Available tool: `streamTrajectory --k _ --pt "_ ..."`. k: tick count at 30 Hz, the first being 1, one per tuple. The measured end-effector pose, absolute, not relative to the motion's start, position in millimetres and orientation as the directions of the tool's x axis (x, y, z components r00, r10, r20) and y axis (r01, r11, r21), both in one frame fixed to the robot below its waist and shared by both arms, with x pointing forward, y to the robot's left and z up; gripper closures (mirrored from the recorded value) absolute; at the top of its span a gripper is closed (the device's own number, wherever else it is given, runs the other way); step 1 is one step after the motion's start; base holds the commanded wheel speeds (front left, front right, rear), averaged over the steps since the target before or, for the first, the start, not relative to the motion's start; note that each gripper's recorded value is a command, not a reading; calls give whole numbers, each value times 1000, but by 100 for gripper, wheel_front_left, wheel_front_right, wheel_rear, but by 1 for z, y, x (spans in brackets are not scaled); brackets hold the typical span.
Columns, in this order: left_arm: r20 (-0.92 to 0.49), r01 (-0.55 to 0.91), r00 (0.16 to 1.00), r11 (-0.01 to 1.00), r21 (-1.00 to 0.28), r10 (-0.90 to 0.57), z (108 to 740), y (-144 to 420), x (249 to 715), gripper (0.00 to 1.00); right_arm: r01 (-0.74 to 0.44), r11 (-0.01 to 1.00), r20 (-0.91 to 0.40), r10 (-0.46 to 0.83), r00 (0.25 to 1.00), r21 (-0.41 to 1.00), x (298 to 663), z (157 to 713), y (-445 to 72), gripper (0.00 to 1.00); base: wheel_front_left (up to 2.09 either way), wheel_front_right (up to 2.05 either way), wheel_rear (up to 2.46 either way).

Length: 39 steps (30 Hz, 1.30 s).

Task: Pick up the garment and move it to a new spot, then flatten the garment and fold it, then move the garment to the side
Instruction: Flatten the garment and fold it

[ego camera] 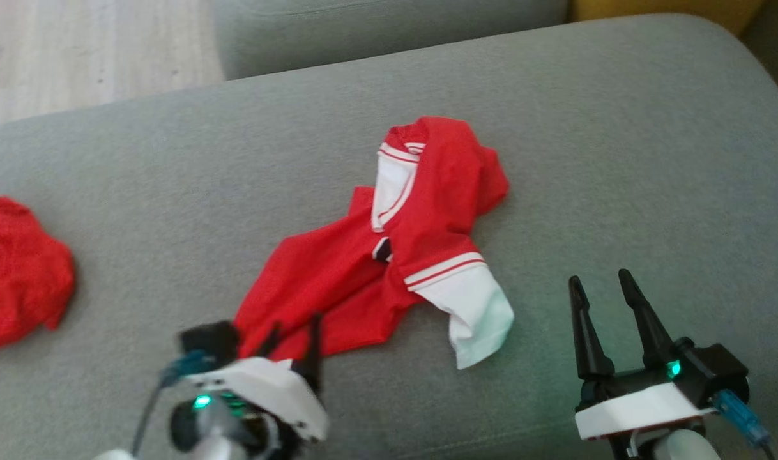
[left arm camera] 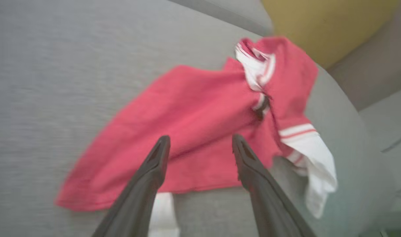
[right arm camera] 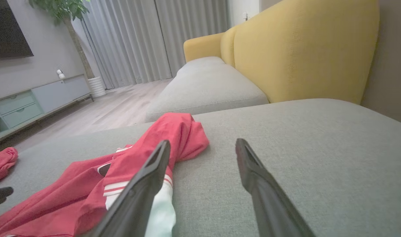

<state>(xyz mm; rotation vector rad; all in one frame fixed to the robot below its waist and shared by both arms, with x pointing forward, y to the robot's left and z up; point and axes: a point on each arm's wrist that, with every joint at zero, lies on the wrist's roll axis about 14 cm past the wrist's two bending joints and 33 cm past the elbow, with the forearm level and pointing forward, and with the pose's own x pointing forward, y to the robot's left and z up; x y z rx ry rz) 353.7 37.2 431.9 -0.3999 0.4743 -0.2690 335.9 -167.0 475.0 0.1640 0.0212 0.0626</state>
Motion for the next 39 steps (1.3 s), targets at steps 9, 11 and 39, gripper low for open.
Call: streamTrajectory --k 9,11,39 --pt "-423 351 697 790 -503 -579 425 -46 342 0 9 987 -26 -5 1000 161 326 474 -186 0 0 0 0" --pt "-431 369 663 769 -523 -612 422 -59 341 0 28 986 -32 -23 999 163 323 472 -191 0 0 0 0" --pt "-420 408 554 674 -616 -719 416 -123 342 100 130 980 -42 -124 991 153 308 472 -219 0 0 0 0"
